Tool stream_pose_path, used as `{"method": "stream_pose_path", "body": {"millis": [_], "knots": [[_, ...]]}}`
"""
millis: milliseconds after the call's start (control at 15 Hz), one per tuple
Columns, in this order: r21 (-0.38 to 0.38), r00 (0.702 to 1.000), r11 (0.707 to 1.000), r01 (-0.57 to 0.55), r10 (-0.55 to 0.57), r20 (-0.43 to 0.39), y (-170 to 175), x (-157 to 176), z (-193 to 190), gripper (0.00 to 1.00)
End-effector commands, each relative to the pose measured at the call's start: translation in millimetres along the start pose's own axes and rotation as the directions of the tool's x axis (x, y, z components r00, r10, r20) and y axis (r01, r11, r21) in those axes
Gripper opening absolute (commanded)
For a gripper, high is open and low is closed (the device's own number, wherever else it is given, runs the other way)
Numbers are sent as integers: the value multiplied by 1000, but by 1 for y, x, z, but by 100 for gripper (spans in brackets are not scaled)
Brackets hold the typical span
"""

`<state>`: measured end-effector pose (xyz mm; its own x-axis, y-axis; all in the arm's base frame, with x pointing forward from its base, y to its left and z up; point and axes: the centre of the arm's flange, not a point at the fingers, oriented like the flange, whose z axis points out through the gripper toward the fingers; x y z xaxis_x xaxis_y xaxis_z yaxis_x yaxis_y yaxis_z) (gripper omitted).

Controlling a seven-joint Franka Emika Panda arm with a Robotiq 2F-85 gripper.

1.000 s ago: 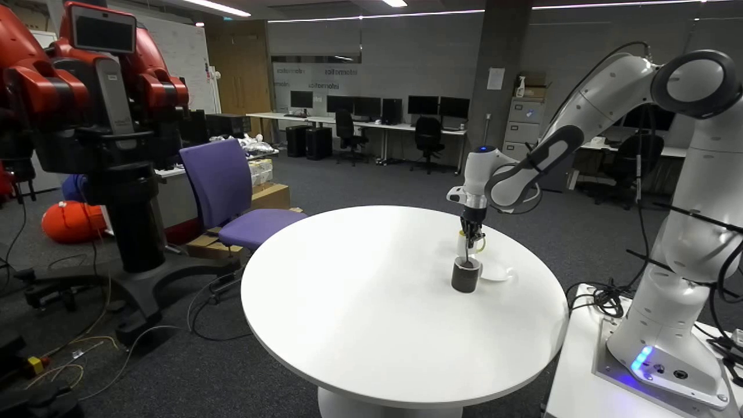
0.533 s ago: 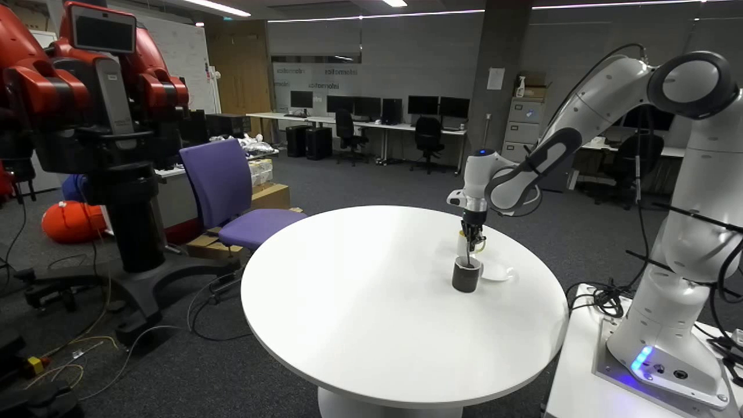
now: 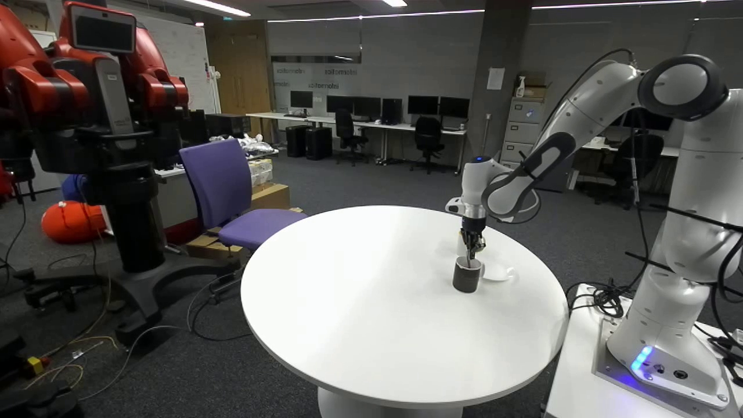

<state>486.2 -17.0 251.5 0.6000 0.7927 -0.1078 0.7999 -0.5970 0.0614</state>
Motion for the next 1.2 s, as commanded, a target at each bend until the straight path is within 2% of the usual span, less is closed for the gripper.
{"method": "stream_pose_path", "body": {"millis": [0,400,800,1133], "knots": [[2,999,1000,13,-12,-46,-2,11,-5,0],[-13,998,1000,23,-24,-65,-2,26,-12,0],[-39,1000,999,11,-12,-24,5,8,-15,0],[-14,1000,1000,0,0,-25,2,-1,-13,0]]}}
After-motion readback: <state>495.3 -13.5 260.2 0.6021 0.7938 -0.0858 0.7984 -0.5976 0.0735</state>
